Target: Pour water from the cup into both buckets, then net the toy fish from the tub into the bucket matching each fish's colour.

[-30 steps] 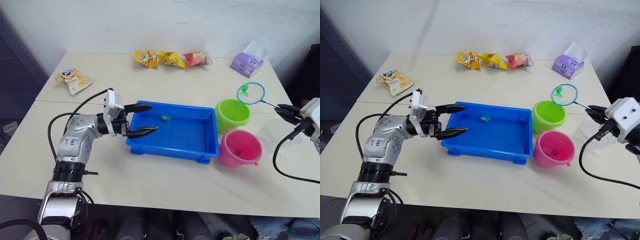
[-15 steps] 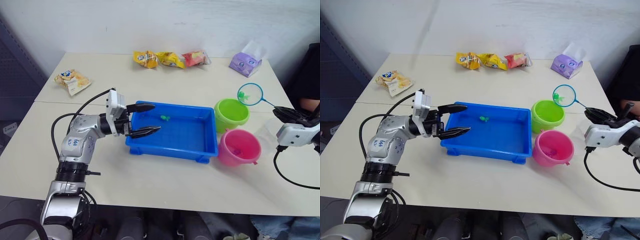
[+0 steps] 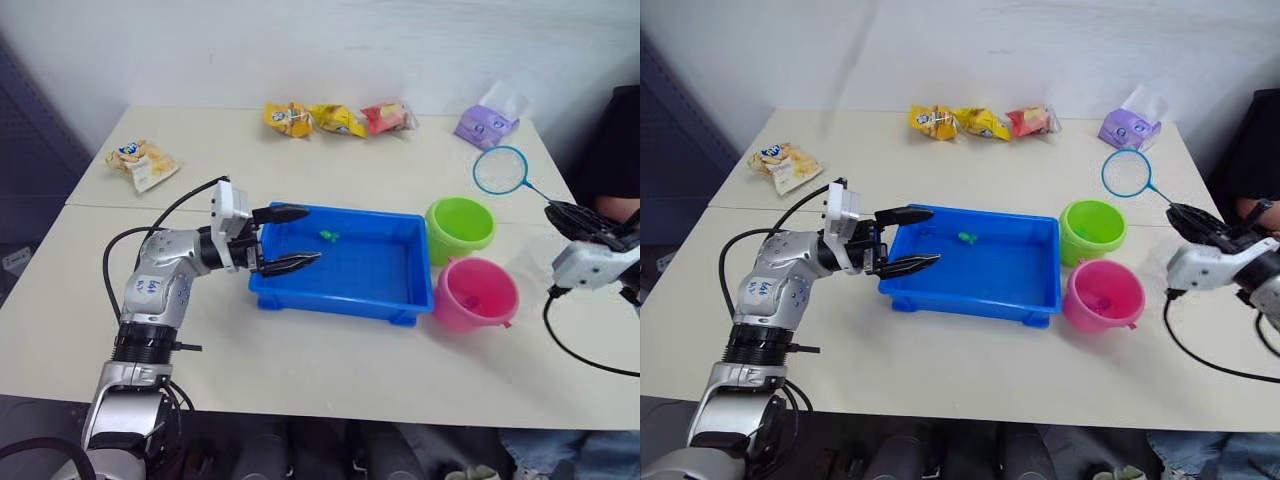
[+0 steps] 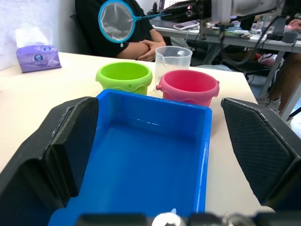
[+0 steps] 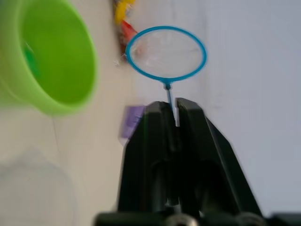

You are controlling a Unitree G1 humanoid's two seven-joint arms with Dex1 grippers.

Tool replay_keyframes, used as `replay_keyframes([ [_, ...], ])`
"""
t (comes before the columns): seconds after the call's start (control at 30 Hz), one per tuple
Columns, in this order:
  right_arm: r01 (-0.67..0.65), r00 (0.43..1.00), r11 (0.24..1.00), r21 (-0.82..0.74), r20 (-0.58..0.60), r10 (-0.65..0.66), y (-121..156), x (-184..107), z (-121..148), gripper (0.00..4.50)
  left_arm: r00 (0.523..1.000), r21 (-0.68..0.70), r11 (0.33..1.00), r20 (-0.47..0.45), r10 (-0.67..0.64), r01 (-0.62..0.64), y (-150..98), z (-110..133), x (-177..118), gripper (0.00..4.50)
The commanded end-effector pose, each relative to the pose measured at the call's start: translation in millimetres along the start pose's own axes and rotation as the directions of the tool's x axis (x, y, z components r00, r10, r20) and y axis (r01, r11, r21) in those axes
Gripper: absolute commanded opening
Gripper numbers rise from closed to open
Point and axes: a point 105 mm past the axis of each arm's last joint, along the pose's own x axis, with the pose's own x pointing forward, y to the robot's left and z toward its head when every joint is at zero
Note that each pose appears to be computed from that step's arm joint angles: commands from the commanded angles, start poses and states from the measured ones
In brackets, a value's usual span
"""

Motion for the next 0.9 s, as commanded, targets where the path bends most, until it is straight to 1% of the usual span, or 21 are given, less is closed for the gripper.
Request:
replay_keyframes([
  [0.03,-0.199,0.974,0.879,0.432,0.189,0.127,5.1,10.8,53.9,0.00,0.999,0.063,0.997,-0.003,0.044,-0.044,9.0,8.1,-23.9,4.49],
  [0.07,-0.286,0.956,0.802,0.525,0.216,0.199,15.2,13.8,65.7,0.00,0.998,0.072,0.996,-0.014,0.057,-0.056,11.7,8.4,-32.0,4.49],
  [0.1,-0.337,0.941,0.736,0.586,0.228,0.250,22.1,15.9,74.1,0.00,0.997,0.078,0.995,-0.023,0.069,-0.067,14.0,8.8,-38.3,4.49],
  [0.13,-0.367,0.930,0.678,0.637,0.241,0.277,25.9,18.8,82.4,0.00,0.996,0.081,0.993,-0.037,0.083,-0.080,16.7,8.8,-44.8,4.49],
  [0.2,-0.443,0.884,0.524,0.728,0.256,0.392,41.1,20.2,96.7,0.00,0.992,0.092,0.991,-0.070,0.108,-0.101,20.4,8.2,-56.9,4.49],
  [0.23,-0.448,0.864,0.469,0.761,0.235,0.445,47.9,20.8,99.2,0.00,0.990,0.092,0.990,-0.080,0.114,-0.106,21.2,8.5,-61.7,4.49],
  [0.3,-0.439,0.829,0.431,0.788,0.170,0.533,58.4,20.6,97.7,0.00,0.989,0.091,0.990,-0.094,0.117,-0.108,21.7,8.7,-66.2,4.49],
  [0.33,-0.434,0.819,0.420,0.797,0.155,0.552,60.8,22.5,97.9,0.00,0.988,0.092,0.990,-0.102,0.117,-0.108,21.6,8.4,-67.3,4.49],
  [0.4,-0.471,0.791,0.368,0.801,0.200,0.578,65.4,25.7,105.9,0.00,0.987,0.094,0.990,-0.111,0.119,-0.109,21.3,8.2,-69.1,4.49],
  [0.43,-0.471,0.781,0.358,0.806,0.193,0.594,69.7,28.1,104.4,0.00,0.986,0.095,0.989,-0.115,0.124,-0.113,21.0,7.8,-70.2,4.49],
  [0.47,-0.460,0.766,0.360,0.812,0.157,0.624,77.2,31.2,98.3,0.00,0.984,0.096,0.988,-0.124,0.129,-0.118,20.0,6.5,-71.7,4.49],
  [0.57,-0.428,0.750,0.371,0.824,0.095,0.654,88.6,42.7,86.4,0.00,0.980,0.091,0.988,-0.141,0.139,-0.127,17.5,2.7,-73.8,4.49],
  [0.67,-0.382,0.735,0.405,0.831,0.008,0.678,98.5,55.5,67.0,0.00,0.978,0.091,0.988,-0.158,0.134,-0.121,13.0,-1.1,-73.1,4.49],
  [0.77,-0.351,0.753,0.468,0.811,-0.053,0.656,102.0,75.9,53.2,0.00,0.976,0.094,0.989,-0.174,0.128,-0.113,8.5,-3.5,-72.6,4.49],
  [0.8,-0.348,0.757,0.482,0.804,-0.063,0.651,102.5,81.2,51.2,0.00,0.976,0.094,0.989,-0.174,0.129,-0.114,7.9,-3.4,-72.5,4.49],
  [0.87,-0.385,0.740,0.517,0.765,-0.079,0.668,106.2,89.7,50.9,0.00,0.975,0.100,0.988,-0.176,0.138,-0.121,7.8,-2.6,-72.8,4.49],
  [0.9,-0.380,0.752,0.522,0.764,-0.075,0.655,106.0,98.9,53.1,0.00,0.974,0.106,0.987,-0.178,0.142,-0.125,7.8,-2.3,-72.7,4.49],
])
